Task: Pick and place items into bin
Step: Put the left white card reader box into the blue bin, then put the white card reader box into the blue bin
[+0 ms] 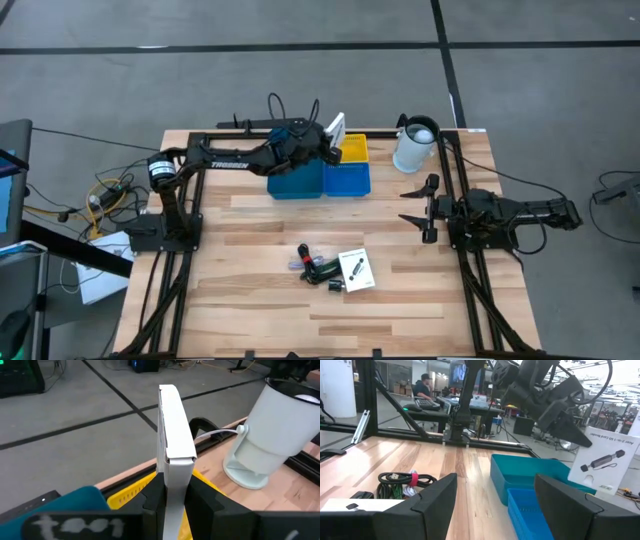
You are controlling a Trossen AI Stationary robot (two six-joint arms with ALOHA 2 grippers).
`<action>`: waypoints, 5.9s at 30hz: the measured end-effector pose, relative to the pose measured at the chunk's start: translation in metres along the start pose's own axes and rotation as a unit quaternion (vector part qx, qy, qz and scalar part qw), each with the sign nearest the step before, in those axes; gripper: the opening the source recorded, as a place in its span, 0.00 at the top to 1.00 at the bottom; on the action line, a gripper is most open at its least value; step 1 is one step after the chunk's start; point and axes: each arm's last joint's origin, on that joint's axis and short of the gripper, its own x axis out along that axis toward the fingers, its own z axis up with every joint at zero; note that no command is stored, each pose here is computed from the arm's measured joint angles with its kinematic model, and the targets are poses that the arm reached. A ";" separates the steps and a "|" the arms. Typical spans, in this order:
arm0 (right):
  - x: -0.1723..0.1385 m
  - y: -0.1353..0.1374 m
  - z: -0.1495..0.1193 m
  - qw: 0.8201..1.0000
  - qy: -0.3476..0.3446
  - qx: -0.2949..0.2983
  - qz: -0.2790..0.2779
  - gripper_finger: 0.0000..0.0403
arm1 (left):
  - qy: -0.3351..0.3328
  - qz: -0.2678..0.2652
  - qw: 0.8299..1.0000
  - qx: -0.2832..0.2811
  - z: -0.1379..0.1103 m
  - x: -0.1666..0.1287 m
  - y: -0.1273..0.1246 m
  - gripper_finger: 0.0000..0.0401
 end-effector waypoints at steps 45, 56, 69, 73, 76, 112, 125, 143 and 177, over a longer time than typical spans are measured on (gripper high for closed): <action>0.000 0.000 0.000 1.000 0.000 0.000 0.000 0.35 | 0.003 -0.002 0.999 0.034 0.003 0.003 0.007 0.84; 0.000 0.000 0.000 1.000 0.000 0.000 0.000 0.35 | 0.005 -0.012 0.998 0.054 0.003 0.003 0.007 0.84; 0.000 0.000 0.000 1.000 0.000 0.000 0.000 0.35 | 0.015 -0.043 0.998 0.054 0.002 0.003 0.004 0.84; 0.000 0.000 0.000 1.000 0.000 0.000 0.000 0.35 | 0.016 -0.047 0.997 0.053 0.002 0.003 0.005 0.84; 0.000 0.000 0.000 1.000 0.000 0.000 0.000 0.35 | 0.027 -0.080 0.995 0.052 0.002 0.004 0.004 0.84; 0.000 0.000 0.000 1.000 0.000 0.000 0.000 0.35 | 0.155 -0.287 0.926 0.193 -0.025 -0.009 -0.009 0.84; 0.000 0.000 0.000 1.000 0.000 0.000 0.000 0.35 | 0.144 -0.331 0.907 0.217 -0.024 -0.010 -0.011 0.84; 0.000 0.000 0.000 1.000 0.000 0.000 0.000 0.35 | 0.141 -0.333 0.905 0.223 -0.024 -0.010 -0.012 0.79; 0.000 0.000 0.000 1.000 0.000 0.000 0.000 0.35 | 0.105 -0.345 0.916 0.174 -0.010 -0.020 -0.022 0.72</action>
